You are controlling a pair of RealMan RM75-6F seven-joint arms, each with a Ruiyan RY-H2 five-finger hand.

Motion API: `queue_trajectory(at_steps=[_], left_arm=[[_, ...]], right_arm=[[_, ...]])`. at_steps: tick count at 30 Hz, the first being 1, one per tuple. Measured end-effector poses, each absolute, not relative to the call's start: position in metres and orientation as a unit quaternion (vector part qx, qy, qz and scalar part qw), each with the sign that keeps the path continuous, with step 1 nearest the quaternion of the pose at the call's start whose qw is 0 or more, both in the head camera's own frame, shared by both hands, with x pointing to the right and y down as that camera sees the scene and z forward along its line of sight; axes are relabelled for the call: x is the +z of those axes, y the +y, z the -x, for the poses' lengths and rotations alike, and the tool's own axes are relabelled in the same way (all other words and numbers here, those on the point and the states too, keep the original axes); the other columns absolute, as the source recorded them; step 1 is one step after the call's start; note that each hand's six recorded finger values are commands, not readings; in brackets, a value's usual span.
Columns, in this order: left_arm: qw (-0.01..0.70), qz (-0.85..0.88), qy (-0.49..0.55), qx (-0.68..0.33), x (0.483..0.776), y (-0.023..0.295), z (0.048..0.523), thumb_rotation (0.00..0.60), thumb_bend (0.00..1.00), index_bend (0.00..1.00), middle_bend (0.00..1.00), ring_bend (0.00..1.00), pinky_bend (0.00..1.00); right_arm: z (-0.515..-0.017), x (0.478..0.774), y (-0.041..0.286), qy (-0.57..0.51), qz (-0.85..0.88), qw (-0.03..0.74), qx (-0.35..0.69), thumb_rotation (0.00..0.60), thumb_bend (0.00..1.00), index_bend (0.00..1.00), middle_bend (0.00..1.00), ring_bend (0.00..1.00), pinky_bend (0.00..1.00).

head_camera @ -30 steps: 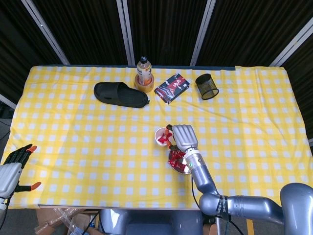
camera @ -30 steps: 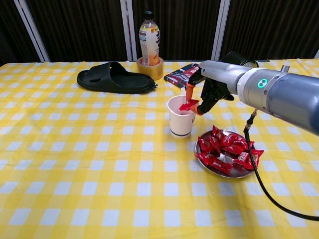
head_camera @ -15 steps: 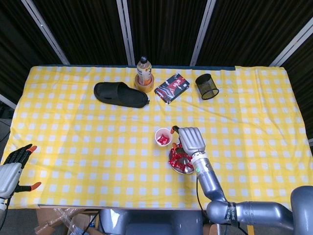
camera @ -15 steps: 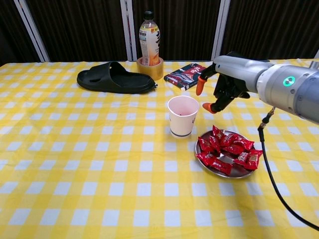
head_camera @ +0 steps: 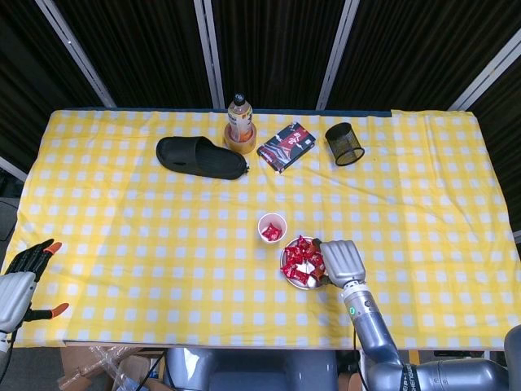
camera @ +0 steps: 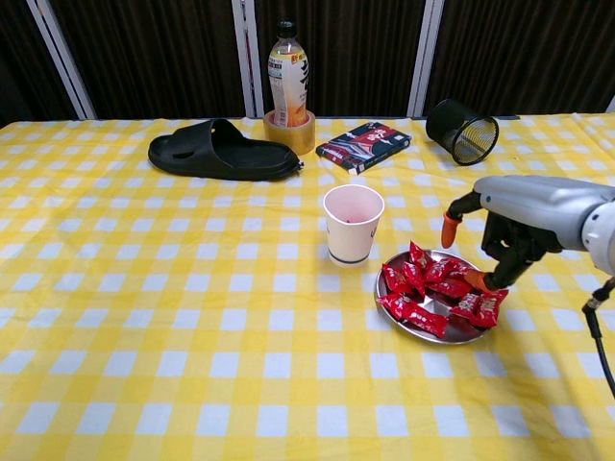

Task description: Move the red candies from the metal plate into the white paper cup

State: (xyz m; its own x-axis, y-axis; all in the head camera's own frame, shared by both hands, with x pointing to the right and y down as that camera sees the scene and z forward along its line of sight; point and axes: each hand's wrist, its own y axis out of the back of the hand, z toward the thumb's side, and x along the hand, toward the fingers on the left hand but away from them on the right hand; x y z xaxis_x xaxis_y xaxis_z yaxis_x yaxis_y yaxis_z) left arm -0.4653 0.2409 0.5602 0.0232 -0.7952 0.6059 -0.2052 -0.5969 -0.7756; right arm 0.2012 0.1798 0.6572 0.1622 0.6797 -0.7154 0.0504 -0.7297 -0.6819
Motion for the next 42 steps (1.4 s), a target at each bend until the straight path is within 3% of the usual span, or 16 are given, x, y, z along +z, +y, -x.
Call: queue_trajectory(at_steps=[13,42], left_arm=[[0.251,0.668,0.371,-0.594,0.561,0.242,0.465,0.6,0.04,0.0,0.0,0.0,0.0],[0.249,0.665,0.372,-0.597,0.561,0.242,0.466,0.6,0.04,0.0,0.0,0.0,0.0]], right_arm=[[-0.225,0.672,0.204,-0.224,0.702,0.26,0.624,0.6,0.37,0.31,0.93,0.9,0.85],[-0.231,0.683,0.21,-0.238,0.715,0.23,0.616,0.6,0.37,0.43,0.93,0.9,0.85]])
